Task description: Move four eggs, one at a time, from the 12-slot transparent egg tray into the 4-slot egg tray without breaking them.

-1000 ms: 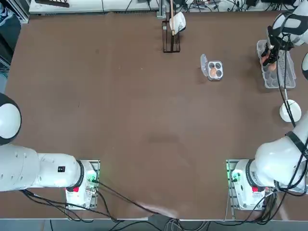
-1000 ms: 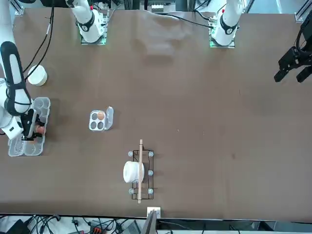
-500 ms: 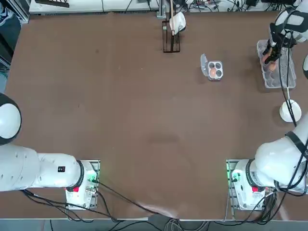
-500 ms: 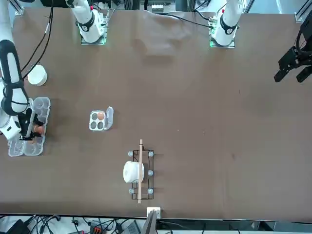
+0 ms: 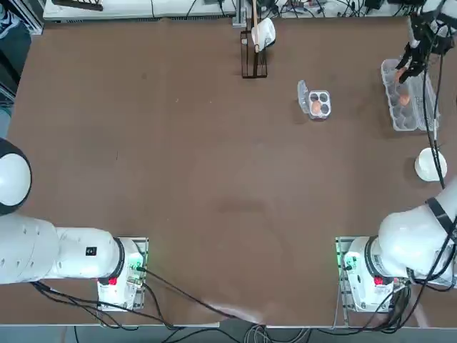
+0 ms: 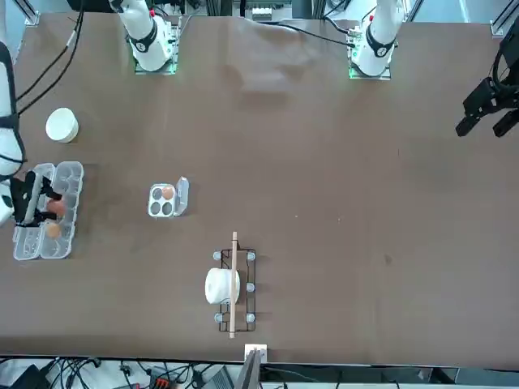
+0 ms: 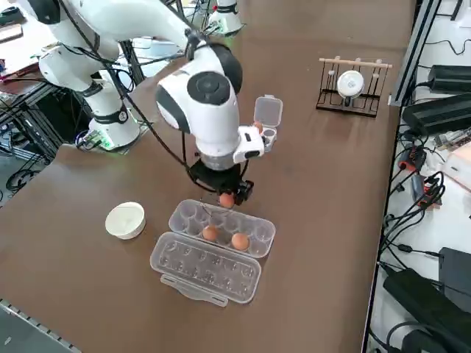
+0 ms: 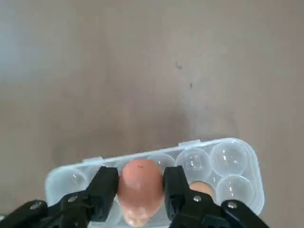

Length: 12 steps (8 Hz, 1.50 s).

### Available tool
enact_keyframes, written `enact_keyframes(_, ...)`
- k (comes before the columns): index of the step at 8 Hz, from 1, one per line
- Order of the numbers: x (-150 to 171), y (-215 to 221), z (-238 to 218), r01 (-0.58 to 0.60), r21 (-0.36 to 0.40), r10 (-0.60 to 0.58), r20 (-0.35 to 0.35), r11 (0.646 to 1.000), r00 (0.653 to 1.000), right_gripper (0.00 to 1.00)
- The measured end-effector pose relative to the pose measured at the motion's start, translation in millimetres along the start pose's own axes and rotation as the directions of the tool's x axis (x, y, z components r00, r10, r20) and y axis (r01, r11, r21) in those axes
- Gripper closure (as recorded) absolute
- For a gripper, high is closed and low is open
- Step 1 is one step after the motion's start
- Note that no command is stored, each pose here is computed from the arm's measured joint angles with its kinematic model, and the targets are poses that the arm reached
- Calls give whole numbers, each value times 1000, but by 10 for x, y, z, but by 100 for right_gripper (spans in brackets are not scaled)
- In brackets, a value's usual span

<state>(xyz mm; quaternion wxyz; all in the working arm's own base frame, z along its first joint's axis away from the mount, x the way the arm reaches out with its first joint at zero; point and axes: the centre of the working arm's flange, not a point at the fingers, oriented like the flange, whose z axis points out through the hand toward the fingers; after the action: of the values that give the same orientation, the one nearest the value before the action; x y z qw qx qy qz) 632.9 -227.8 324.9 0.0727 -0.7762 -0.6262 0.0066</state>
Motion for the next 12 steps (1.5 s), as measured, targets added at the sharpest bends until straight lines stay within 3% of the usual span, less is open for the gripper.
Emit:
enact_keyframes(3,779,-70,-240,-214,41,213,18,976,977,44)
enact_keyframes(5,1254,-106,-172,-379,59,376,46,924,925,44)
enact_keyframes(7,1798,-160,-124,-539,46,535,72,841,842,44)
enact_keyframes(9,2416,-263,-66,-676,17,672,86,737,735,44)
enact_keyframes(12,3268,-461,186,-798,-37,799,54,601,599,44)
